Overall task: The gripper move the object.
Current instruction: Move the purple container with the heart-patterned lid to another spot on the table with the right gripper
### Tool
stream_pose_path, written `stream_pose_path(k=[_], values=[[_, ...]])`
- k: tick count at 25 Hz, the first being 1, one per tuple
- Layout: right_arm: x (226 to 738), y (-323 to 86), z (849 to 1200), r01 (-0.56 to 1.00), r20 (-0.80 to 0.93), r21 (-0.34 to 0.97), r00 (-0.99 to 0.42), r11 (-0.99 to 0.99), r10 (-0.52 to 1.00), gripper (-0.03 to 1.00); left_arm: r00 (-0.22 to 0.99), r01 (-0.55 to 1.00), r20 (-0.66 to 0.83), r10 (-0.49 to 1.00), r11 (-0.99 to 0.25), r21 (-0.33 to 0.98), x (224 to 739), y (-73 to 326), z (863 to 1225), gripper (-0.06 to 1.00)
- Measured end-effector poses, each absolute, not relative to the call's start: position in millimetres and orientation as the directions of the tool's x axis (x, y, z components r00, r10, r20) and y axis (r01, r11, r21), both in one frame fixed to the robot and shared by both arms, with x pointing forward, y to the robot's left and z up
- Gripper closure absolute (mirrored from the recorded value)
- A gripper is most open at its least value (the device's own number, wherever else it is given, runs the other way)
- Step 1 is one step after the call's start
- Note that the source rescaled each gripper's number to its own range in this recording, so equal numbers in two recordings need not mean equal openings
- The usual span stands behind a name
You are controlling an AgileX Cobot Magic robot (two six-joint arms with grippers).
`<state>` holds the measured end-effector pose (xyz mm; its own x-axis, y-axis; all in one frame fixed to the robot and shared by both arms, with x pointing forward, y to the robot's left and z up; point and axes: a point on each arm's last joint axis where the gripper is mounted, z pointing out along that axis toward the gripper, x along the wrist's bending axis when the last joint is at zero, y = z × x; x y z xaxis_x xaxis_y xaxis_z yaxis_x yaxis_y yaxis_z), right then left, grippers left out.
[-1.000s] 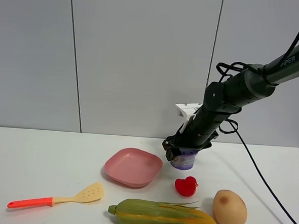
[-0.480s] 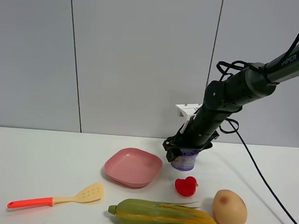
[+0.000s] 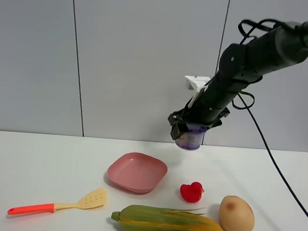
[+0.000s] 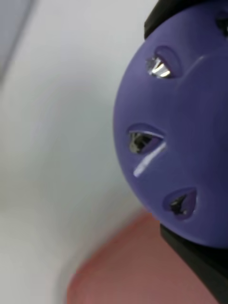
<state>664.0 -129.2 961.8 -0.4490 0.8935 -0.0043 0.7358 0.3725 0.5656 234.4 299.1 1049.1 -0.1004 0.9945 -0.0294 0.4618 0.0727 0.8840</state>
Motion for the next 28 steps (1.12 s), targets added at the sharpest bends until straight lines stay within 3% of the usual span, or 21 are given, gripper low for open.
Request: stream_pose_path(k=[9,12,17,28], values=[[631,-11,1064,0.461,-0.034,0.765,-0.669,0.450,0.743,0.97,-0.100,0.462,-0.029,0.995,0.073,0.884,234,299,1049,-0.06],[626,24,1071,0.407,-0.037,0.790,-0.714,0.458,0.699,0.97,-0.100,0.462,-0.029,0.995,0.073,0.884,234,299,1049,-0.06],[632,67,1033,0.408,-0.031,0.758,-0.756,0.508,0.653,0.97,-0.100,0.462,-0.029,0.995,0.073,0.884,234,299,1049,-0.06],[643,91,960,0.448,-0.022,0.691,-0.771,0.567,0.636,0.97,-0.101,0.462,-0.029,0.994,0.072,0.884,234,299,1049,-0.06]])
